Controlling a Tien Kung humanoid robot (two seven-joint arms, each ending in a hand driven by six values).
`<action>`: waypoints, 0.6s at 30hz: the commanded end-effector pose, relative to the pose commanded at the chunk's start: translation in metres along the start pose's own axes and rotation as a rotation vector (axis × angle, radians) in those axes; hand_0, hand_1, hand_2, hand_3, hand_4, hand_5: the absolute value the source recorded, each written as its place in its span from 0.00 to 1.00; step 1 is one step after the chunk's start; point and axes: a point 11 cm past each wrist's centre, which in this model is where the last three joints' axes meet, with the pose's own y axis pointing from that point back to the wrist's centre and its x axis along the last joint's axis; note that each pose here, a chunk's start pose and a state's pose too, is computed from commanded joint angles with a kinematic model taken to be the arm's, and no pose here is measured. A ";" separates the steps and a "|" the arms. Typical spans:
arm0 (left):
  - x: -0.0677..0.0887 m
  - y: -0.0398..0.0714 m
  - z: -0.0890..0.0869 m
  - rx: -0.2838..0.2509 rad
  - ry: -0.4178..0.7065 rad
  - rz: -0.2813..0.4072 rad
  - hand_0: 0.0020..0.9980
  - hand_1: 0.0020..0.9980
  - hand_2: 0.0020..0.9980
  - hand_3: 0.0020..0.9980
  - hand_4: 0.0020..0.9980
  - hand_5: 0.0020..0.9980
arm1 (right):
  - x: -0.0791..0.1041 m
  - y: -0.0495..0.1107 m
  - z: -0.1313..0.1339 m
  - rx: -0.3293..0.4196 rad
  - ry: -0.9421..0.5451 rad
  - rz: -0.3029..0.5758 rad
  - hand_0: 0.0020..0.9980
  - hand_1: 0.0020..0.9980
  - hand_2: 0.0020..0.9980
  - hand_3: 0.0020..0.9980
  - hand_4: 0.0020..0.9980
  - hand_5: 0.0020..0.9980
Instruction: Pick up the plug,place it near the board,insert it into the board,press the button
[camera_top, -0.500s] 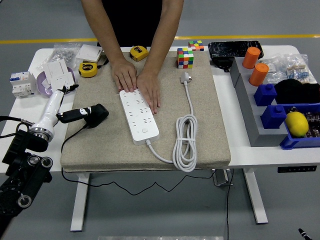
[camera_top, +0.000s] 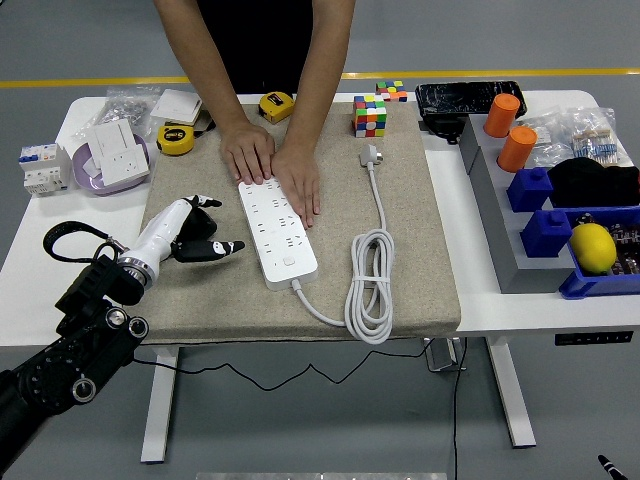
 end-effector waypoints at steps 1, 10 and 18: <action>0.001 -0.001 -0.001 0.002 -0.004 0.007 0.90 0.98 0.86 0.73 1.00 0.41 | 0.000 0.000 0.000 0.000 0.000 0.000 1.00 0.83 0.75 0.81 1.00 0.91; 0.012 -0.005 -0.009 0.027 -0.035 0.064 0.89 0.97 0.85 0.72 1.00 0.42 | 0.001 0.000 -0.002 0.003 0.001 0.000 1.00 0.83 0.75 0.81 1.00 0.91; 0.019 -0.005 -0.012 0.042 -0.066 0.097 0.72 0.70 0.65 0.68 1.00 0.42 | 0.001 0.000 -0.004 0.006 -0.003 0.001 1.00 0.83 0.75 0.81 1.00 0.91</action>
